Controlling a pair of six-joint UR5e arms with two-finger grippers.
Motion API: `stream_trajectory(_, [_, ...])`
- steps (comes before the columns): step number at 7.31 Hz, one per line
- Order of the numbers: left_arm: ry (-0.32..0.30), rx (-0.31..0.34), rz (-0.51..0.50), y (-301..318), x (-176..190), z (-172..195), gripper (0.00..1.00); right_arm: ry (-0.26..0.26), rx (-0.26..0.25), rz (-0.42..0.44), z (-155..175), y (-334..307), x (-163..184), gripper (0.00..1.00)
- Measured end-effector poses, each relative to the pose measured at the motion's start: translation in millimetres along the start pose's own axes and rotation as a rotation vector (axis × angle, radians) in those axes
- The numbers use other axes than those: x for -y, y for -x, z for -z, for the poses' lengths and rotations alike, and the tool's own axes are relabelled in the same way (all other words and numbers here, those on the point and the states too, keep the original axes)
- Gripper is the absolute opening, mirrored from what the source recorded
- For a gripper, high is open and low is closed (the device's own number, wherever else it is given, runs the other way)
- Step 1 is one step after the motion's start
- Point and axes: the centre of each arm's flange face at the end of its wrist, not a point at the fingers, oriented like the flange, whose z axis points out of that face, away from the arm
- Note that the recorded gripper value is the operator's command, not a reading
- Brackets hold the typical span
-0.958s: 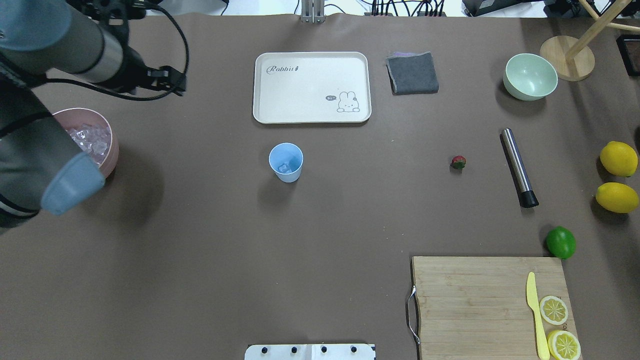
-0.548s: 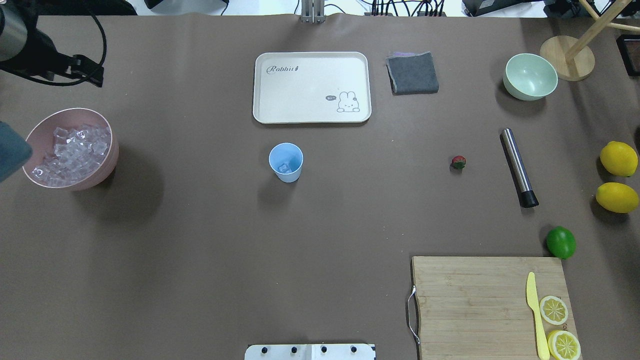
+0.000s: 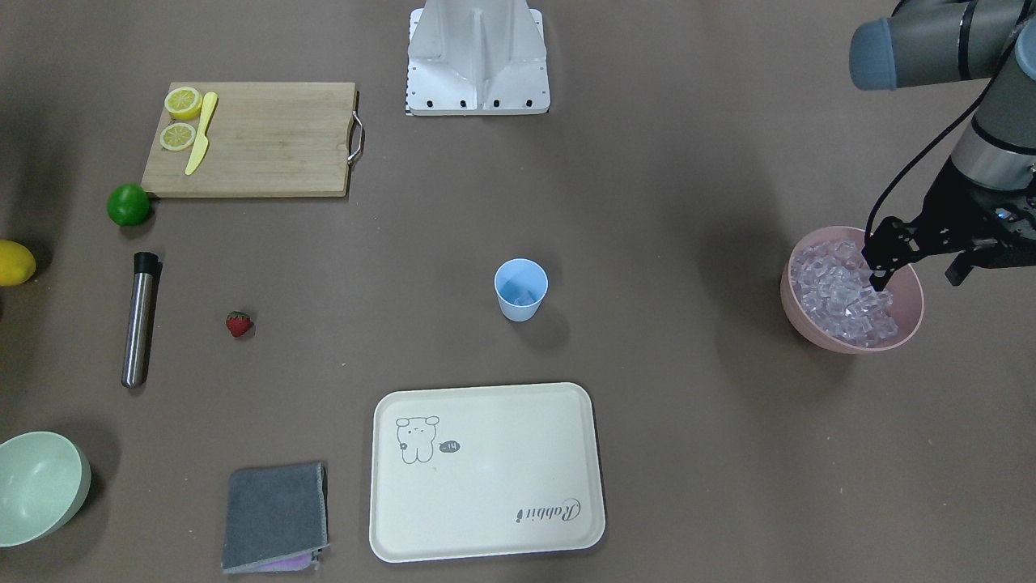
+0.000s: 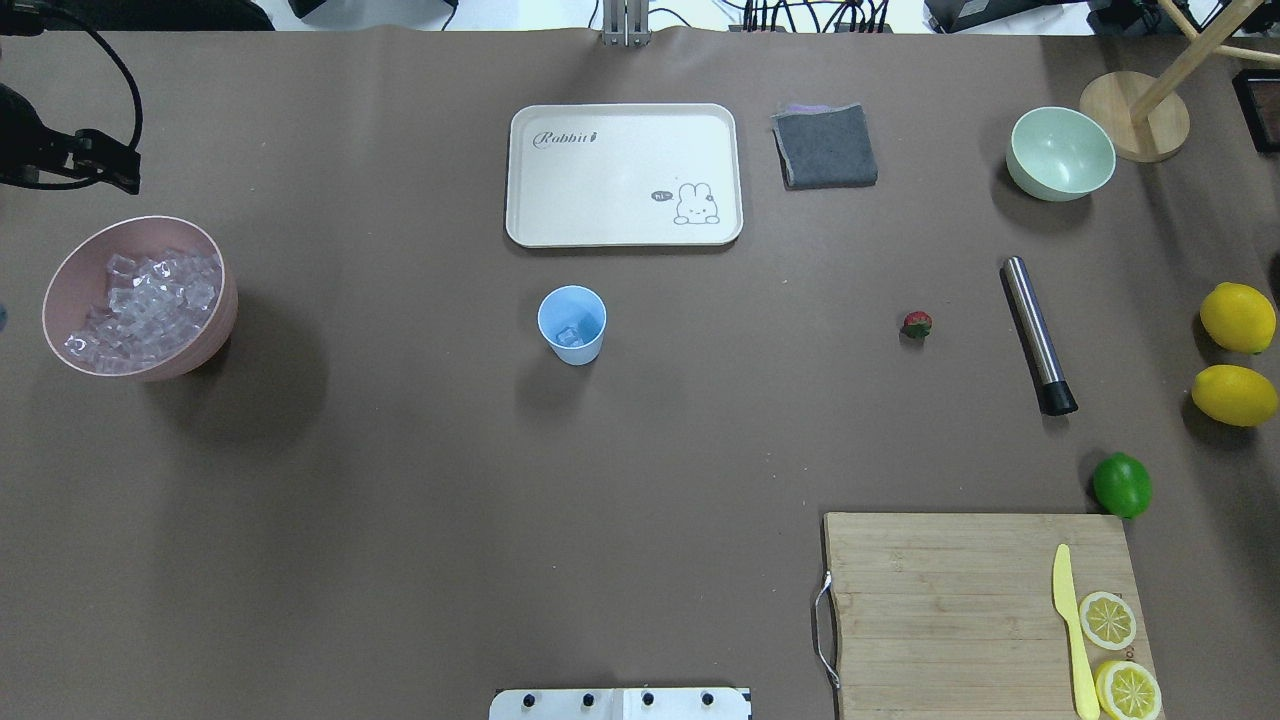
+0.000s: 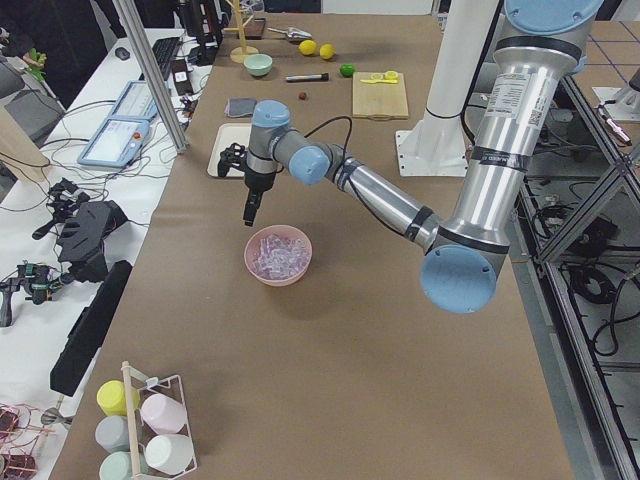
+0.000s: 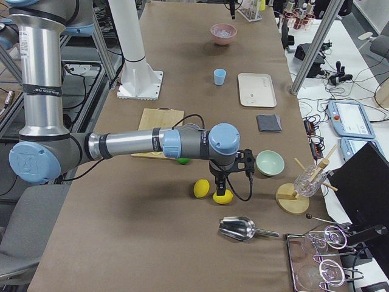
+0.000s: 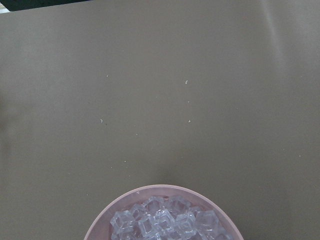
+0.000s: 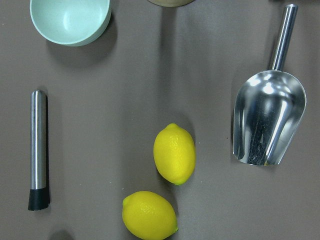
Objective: Mash ice and strawberries in cup
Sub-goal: 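Move the left gripper back over the pink bowl of ice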
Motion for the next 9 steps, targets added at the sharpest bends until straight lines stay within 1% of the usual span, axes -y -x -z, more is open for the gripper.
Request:
stream_trajectory(3, [0.028,0.028,0.063,15.4,-6.6,-19.3,0.97,0.007,0.0,0.0,-4.0,-0.9,4.3,1.0])
stream_trajectory(5, [0.039,0.022,0.104,3.9,-15.5,-29.7,0.97,0.006,0.0,0.013,-3.8,4.6,10.4,1.0])
stream_trajectory(7, [0.05,0.011,0.129,-22.4,-34.2,-56.9,0.97,0.009,-0.003,0.02,-6.1,6.9,14.1,1.0])
stream_trajectory(9, [0.047,-0.003,0.138,-29.3,-42.7,-84.2,0.97,0.012,-0.008,0.02,-7.2,5.8,14.1,1.0])
